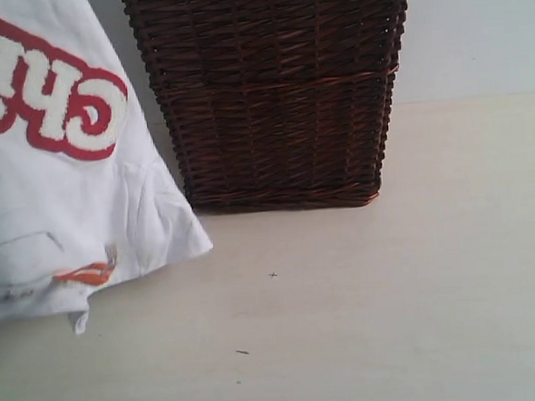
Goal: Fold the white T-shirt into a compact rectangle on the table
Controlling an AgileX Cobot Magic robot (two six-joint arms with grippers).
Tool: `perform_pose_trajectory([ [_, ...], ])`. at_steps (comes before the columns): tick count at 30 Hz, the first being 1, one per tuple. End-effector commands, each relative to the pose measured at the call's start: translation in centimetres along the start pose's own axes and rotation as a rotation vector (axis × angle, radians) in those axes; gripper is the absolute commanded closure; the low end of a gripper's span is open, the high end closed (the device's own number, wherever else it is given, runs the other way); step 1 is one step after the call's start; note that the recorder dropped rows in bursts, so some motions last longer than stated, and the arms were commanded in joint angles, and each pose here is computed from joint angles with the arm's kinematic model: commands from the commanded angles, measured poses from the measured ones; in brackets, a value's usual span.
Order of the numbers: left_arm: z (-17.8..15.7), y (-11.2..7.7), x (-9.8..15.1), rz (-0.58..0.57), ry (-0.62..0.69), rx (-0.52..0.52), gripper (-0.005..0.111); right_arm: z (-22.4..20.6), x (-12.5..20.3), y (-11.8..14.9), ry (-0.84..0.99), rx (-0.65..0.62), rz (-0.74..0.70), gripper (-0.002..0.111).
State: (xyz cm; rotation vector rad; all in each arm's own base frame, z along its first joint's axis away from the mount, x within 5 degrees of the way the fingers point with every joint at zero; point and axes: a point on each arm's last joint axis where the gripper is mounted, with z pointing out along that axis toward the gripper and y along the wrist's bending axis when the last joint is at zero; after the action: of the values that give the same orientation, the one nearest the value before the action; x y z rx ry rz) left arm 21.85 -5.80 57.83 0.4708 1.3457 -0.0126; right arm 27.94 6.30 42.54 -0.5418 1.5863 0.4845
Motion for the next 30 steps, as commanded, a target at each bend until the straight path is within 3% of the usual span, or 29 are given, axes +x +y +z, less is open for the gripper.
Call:
perform_pose_trajectory([
  [1,-1.8,0.6,-2.1,-0.11,-0.143,-0.067,0.107,-1.2,1.9,2.1,0.036,-0.152,0.006,0.077],
  [6,-1.2,0.4,-1.4,-0.147,-0.087,-0.037,0.107,-1.9,5.4,5.4,0.022,-0.453,-0.179,0.072],
  [7,-0.5,0.2,-0.7,-0.159,-0.051,-0.021,0.107,-1.6,6.4,6.9,0.022,-0.518,-0.233,0.07],
  [10,1.1,-0.2,0.3,-0.211,-0.019,0.012,0.107,1.1,9.9,12.3,0.094,-0.587,-0.362,0.051],
  [11,1.3,-0.6,0.8,-0.166,0.024,0.057,0.107,1.9,10.5,13.8,0.113,-0.601,-0.392,0.05],
  [14,1.3,-1.7,1.8,-0.024,0.124,0.181,0.107,2.5,10.3,13.6,0.128,-0.493,-0.419,0.05],
  [15,1.0,-2.6,2.6,0.045,0.198,0.28,0.107,2.6,10.0,13.1,0.132,-0.438,-0.422,0.05],
  [18,0.1,-4.3,3.8,0.065,0.331,0.498,0.107,2.3,8.6,12.3,0.115,-0.324,-0.417,0.05],
  [19,-0.6,-5.2,3.9,0.065,0.354,0.625,0.107,1.9,7.7,11.9,0.098,-0.267,-0.399,0.05],
  [20,-1.2,-6.0,3.9,0.077,0.344,0.737,0.107,0.9,6.6,11.4,0.07,-0.188,-0.403,0.05],
  [23,-1.5,-7.1,2.7,0.004,0.214,0.847,0.107,-2.4,3.6,10.5,-0.029,-0.021,-0.393,0.05],
  [26,-1.7,-8.3,2.3,0.004,0.188,0.907,0.107,-5.7,1.5,10.4,-0.129,0.049,-0.362,0.05],
  [30,-2.3,-11.4,1.8,0.068,0.117,1.063,0.107,-9.9,-0.7,10.3,-0.254,0.123,-0.337,0.05],
])
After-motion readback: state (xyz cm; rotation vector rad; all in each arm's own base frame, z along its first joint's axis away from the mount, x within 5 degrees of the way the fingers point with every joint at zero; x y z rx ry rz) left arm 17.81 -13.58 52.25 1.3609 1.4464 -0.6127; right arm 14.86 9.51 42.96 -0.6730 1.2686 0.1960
